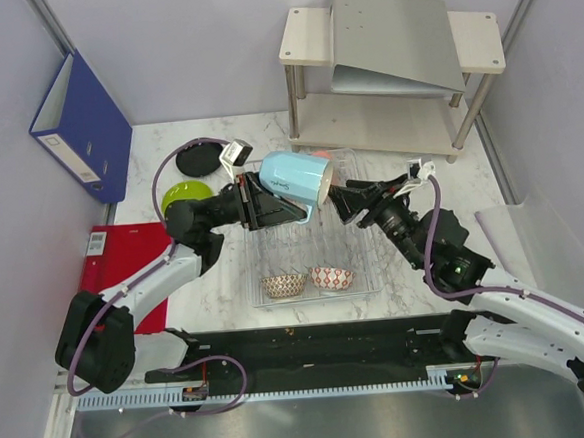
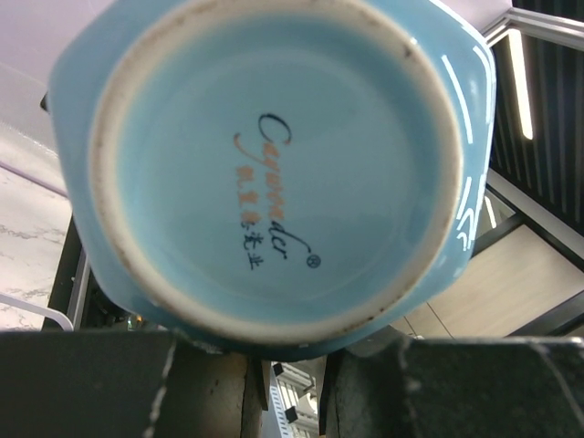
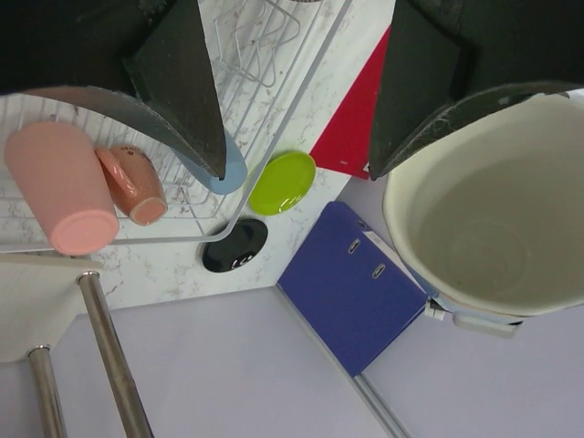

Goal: Unload the mixed dishes from the dish rack
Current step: Place the cup at the center of the board.

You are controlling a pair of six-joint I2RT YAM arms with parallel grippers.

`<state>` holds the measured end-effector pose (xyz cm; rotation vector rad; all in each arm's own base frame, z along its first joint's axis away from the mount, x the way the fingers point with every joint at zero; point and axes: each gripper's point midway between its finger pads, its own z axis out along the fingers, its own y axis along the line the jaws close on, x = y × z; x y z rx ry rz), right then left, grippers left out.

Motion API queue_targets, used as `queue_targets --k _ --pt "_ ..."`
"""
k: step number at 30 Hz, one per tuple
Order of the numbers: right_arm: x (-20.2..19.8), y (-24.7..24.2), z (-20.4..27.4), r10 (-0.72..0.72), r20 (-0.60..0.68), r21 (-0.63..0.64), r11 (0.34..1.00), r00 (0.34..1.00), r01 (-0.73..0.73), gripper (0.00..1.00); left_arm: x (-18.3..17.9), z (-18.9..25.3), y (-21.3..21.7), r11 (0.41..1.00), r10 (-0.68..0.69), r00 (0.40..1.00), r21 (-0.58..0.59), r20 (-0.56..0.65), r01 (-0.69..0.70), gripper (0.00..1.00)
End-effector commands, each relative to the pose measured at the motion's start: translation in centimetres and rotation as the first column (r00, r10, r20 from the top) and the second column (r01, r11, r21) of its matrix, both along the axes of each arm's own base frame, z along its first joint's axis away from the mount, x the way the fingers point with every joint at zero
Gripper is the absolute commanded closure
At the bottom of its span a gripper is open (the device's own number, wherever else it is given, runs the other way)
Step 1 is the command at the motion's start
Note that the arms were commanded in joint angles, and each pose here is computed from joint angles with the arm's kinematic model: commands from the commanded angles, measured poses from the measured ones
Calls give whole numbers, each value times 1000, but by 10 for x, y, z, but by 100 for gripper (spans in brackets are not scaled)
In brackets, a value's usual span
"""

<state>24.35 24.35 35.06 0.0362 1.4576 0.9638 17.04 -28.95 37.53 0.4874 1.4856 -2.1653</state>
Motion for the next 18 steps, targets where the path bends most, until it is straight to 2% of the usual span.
queue_targets --k 1,7,18 --pt "-8 -20 48 -39 86 88 996 995 32 28 -11 20 6 998 31 992 -64 120 -24 98" --pt "-16 -36 44 -64 84 78 995 994 58 27 -5 18 3 998 45 991 -56 123 -38 98" --pt "-1 9 33 36 79 14 999 996 -37 26 -22 16 -7 998 -25 991 -55 130 32 98"
